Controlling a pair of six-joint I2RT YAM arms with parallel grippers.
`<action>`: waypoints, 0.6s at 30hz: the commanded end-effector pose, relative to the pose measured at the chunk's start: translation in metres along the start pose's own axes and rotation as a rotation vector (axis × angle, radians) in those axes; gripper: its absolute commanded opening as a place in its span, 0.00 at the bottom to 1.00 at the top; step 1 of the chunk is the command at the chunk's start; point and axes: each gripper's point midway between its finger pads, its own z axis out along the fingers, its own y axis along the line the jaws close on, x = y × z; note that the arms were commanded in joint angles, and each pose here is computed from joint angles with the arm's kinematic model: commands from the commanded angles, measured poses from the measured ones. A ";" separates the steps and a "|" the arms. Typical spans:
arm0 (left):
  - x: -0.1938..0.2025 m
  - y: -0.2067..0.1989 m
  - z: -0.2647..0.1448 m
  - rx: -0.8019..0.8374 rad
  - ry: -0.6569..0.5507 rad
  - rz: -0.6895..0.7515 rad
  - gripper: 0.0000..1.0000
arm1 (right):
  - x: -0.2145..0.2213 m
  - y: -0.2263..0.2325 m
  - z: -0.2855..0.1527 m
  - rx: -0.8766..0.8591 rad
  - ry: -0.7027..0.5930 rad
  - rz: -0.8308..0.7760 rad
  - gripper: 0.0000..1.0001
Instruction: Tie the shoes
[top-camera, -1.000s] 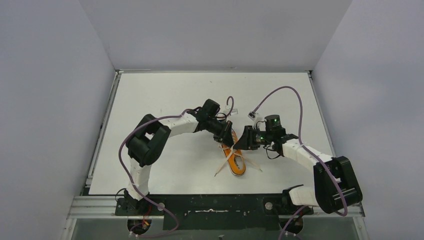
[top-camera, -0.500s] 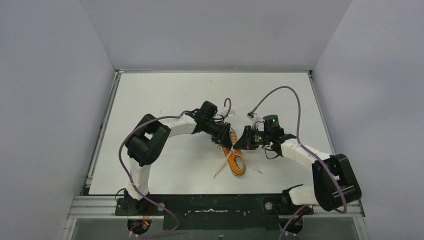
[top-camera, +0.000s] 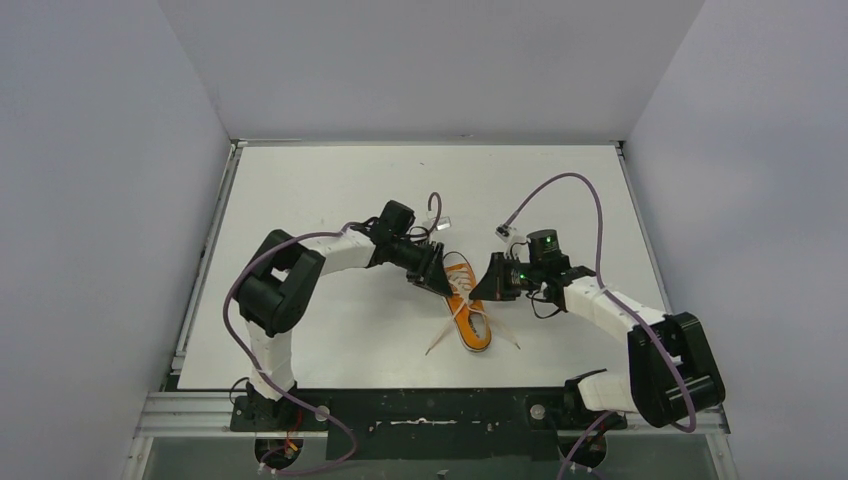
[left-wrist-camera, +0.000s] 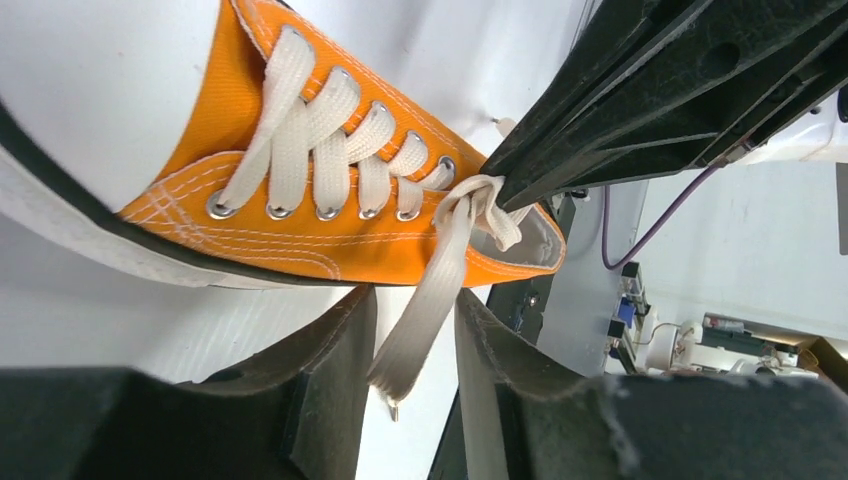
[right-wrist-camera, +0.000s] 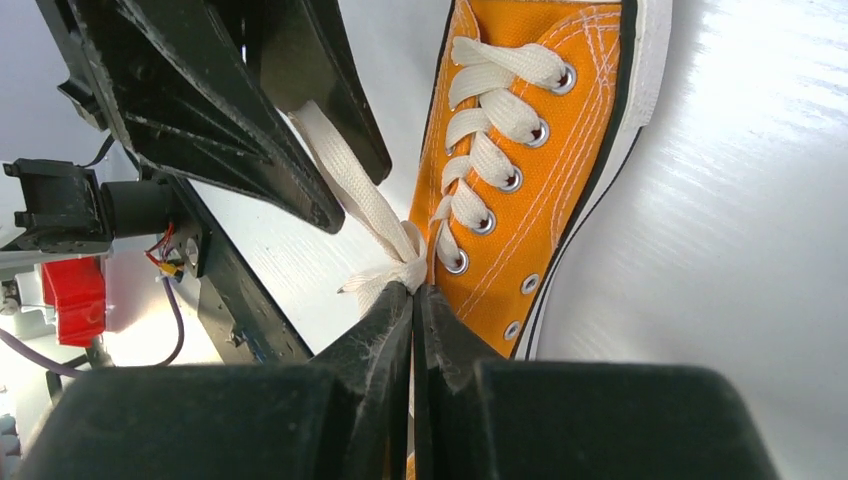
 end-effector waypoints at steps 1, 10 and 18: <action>-0.020 -0.020 -0.013 0.045 -0.060 0.087 0.25 | -0.023 0.011 -0.011 0.008 -0.050 -0.069 0.00; -0.011 -0.016 -0.014 0.023 -0.037 0.053 0.00 | -0.023 0.015 -0.028 0.085 -0.019 -0.039 0.00; 0.008 -0.015 -0.018 -0.003 -0.015 -0.013 0.00 | -0.023 0.004 -0.035 0.274 0.085 0.181 0.00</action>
